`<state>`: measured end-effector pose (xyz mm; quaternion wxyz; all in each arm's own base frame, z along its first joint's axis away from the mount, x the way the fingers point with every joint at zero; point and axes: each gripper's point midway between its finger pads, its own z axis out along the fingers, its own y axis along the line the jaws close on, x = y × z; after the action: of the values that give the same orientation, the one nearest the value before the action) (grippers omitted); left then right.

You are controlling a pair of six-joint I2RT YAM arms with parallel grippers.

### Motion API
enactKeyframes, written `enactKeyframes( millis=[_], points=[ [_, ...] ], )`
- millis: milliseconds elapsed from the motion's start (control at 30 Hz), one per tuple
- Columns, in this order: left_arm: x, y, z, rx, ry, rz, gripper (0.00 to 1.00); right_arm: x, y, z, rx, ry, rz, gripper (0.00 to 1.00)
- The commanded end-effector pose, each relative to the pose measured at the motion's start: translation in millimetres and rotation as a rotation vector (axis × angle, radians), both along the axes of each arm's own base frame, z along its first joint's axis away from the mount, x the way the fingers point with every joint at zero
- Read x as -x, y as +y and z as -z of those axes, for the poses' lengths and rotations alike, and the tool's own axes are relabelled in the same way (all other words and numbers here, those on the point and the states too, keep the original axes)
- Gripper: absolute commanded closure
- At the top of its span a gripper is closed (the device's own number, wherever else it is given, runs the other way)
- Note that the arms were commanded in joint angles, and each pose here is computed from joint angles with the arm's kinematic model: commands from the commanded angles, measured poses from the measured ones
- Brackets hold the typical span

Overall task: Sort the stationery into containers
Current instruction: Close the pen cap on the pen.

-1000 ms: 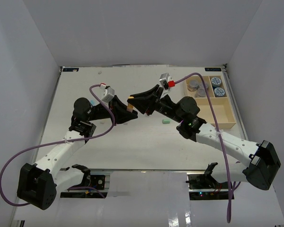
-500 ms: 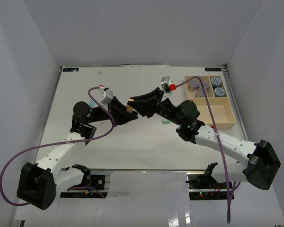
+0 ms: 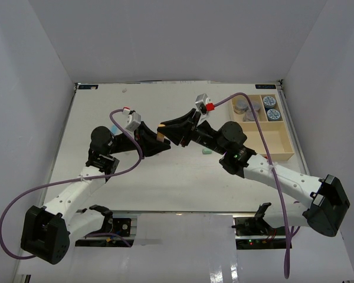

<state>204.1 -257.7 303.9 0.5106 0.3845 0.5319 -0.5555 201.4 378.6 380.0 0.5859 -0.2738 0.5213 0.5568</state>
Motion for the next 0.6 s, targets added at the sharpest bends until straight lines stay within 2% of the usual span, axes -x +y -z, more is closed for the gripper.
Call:
enactKeyframes(
  millis=[0, 100, 167, 567],
  points=[
    [-2, 7, -27, 0.037, -0.095, -0.045, 0.90, 7, 10, 16, 0.087, 0.018, -0.049, 0.89],
    [-2, 14, -33, 0.065, -0.084, -0.054, 0.94, 10, 13, 27, 0.113, 0.036, -0.070, 0.90],
    [0, 21, -41, 0.094, -0.123, -0.052, 1.00, 12, 14, 37, 0.130, 0.056, -0.082, 0.91],
    [9, 27, -49, 0.113, -0.135, -0.008, 1.00, 24, 19, 79, 0.224, 0.103, -0.159, 0.89]
  ],
)
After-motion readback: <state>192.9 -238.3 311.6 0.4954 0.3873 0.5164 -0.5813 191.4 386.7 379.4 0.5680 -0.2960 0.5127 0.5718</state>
